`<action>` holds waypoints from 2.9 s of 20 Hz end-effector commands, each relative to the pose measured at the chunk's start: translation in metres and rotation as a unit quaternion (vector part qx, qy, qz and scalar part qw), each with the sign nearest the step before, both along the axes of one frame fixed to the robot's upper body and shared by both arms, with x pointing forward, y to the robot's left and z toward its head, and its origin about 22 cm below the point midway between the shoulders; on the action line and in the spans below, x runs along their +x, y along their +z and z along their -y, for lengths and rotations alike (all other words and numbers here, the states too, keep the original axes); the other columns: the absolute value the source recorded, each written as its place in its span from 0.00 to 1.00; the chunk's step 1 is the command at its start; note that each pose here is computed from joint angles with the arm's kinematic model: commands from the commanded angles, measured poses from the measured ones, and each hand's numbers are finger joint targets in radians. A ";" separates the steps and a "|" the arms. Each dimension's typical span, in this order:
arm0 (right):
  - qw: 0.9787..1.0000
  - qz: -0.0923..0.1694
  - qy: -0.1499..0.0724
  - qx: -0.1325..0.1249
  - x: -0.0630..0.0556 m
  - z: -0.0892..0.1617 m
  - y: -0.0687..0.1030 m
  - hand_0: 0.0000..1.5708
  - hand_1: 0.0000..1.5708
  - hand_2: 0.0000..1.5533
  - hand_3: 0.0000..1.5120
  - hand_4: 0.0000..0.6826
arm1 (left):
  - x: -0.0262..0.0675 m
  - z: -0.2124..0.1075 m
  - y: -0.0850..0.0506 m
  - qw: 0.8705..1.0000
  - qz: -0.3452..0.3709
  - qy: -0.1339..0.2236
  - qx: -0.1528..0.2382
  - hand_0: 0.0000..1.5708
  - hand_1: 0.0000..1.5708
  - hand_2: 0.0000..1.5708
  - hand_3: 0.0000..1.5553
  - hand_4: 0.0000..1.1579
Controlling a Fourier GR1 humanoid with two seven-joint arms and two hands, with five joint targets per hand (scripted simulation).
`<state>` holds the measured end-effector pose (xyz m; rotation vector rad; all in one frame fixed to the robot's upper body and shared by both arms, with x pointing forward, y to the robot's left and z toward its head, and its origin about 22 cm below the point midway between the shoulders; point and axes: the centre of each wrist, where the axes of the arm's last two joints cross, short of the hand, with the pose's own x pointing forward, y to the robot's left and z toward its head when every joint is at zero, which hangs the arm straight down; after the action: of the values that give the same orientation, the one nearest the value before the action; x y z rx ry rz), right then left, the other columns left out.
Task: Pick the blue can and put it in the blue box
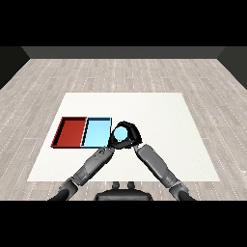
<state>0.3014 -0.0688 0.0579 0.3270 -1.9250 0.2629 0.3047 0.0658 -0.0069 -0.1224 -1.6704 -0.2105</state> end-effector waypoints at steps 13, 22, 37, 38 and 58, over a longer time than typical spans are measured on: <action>0.999 -0.042 -0.001 0.012 -0.004 0.002 0.004 0.00 0.00 0.00 0.00 0.00 | -0.0095 -0.001 0.018 0.994 0.071 0.053 -0.068 1.00 1.00 0.99 0.94 0.90; 0.998 -0.019 -0.041 0.033 0.004 0.030 0.004 0.00 0.00 0.00 0.00 0.00 | 0.0107 -0.014 -0.005 0.990 0.115 0.080 -0.032 1.00 1.00 1.00 0.95 0.99; 0.991 0.051 -0.082 0.096 -0.041 0.125 0.024 0.00 0.00 0.00 0.00 0.00 | 0.0416 -0.100 0.000 0.976 0.109 0.178 0.063 1.00 1.00 1.00 0.95 0.99; 0.991 0.041 -0.092 0.092 -0.052 0.131 0.029 0.00 0.00 0.00 0.00 0.00 | 0.0496 -0.111 0.012 0.973 0.098 0.198 0.061 1.00 1.00 1.00 0.96 0.98; 0.984 0.000 -0.121 0.133 -0.021 0.162 -0.021 0.00 0.00 0.00 0.00 0.00 | 0.0661 -0.169 -0.061 0.927 -0.164 0.255 0.222 1.00 1.00 0.98 0.93 0.83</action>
<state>0.2787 -0.2213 0.0545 0.2728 -1.9992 -0.1445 0.3822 0.2346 -0.0494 0.5768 -1.3298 -0.1915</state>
